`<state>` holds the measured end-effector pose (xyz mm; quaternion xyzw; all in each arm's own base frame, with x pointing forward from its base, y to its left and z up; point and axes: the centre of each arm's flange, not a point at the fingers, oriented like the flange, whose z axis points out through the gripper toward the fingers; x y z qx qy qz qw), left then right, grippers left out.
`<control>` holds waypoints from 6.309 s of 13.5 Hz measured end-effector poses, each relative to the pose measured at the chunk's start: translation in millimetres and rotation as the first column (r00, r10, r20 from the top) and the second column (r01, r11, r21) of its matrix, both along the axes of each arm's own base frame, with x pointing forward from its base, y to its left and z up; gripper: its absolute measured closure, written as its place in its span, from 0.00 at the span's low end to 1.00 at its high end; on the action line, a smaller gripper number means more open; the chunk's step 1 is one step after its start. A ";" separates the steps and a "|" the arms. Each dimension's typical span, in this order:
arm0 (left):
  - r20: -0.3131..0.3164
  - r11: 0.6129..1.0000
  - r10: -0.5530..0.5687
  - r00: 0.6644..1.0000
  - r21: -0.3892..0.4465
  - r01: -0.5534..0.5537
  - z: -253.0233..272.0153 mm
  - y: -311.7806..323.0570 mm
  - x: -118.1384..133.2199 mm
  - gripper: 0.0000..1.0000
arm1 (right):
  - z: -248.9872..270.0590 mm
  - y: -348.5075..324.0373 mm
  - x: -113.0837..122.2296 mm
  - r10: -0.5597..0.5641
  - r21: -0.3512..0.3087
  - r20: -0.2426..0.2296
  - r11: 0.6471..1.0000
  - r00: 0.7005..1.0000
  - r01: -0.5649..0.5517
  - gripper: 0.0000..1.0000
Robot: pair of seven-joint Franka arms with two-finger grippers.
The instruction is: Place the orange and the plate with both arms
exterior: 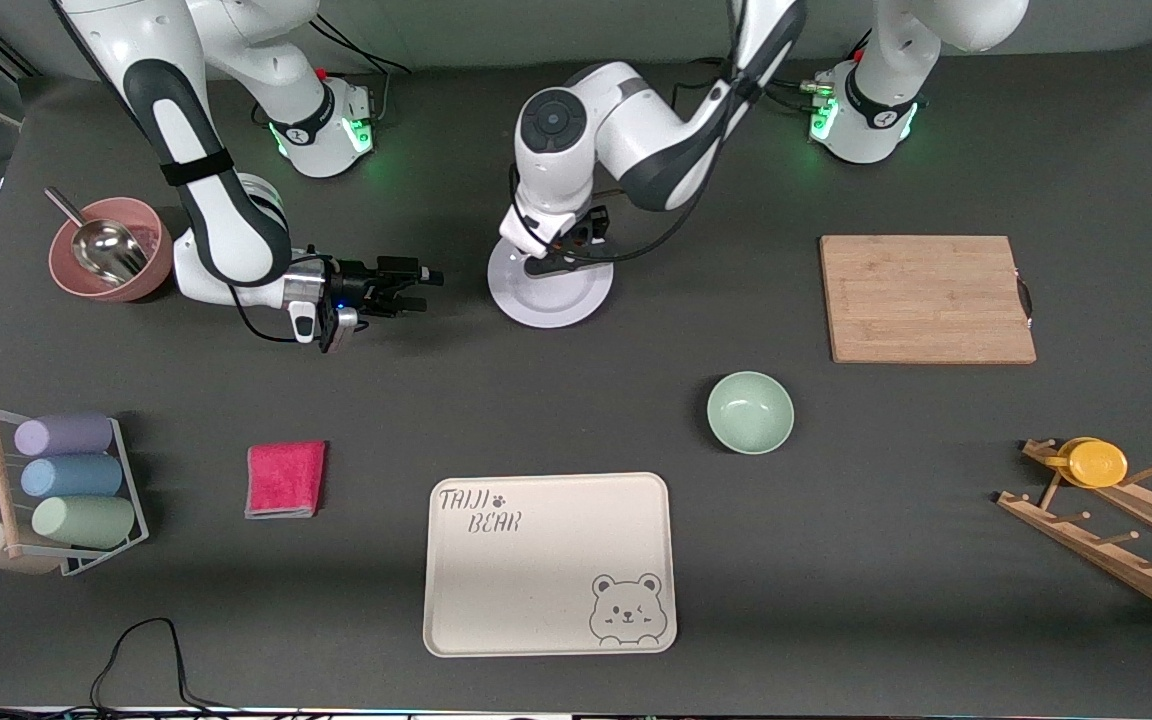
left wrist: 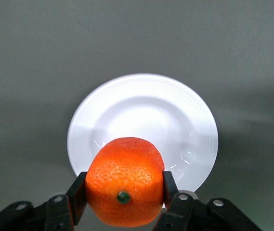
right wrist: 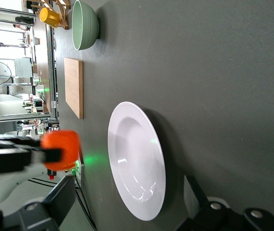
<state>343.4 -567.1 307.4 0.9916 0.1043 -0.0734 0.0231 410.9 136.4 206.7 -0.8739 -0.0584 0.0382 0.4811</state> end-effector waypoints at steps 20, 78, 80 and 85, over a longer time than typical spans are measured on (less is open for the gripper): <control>0.036 0.997 0.075 0.996 -0.002 -0.075 52.6 65.2 87.8 0.00 | -30.8 -4.8 -21.5 -0.035 0.001 -0.065 0.999 0.997 0.035 0.00; -0.086 0.969 -0.214 0.973 0.110 0.222 217.9 574.3 227.7 0.00 | 55.1 96.9 195.8 -0.329 0.258 0.006 0.913 0.944 0.316 0.95; -0.086 0.968 -0.216 0.973 0.109 0.225 217.8 573.7 227.7 0.00 | 49.5 108.5 231.3 -0.335 0.262 -0.004 0.909 0.942 0.324 0.95; -0.087 0.968 -0.218 0.972 0.109 0.226 217.3 573.0 227.8 0.00 | 9.9 95.8 314.7 -0.362 0.247 0.009 0.904 0.932 0.349 0.95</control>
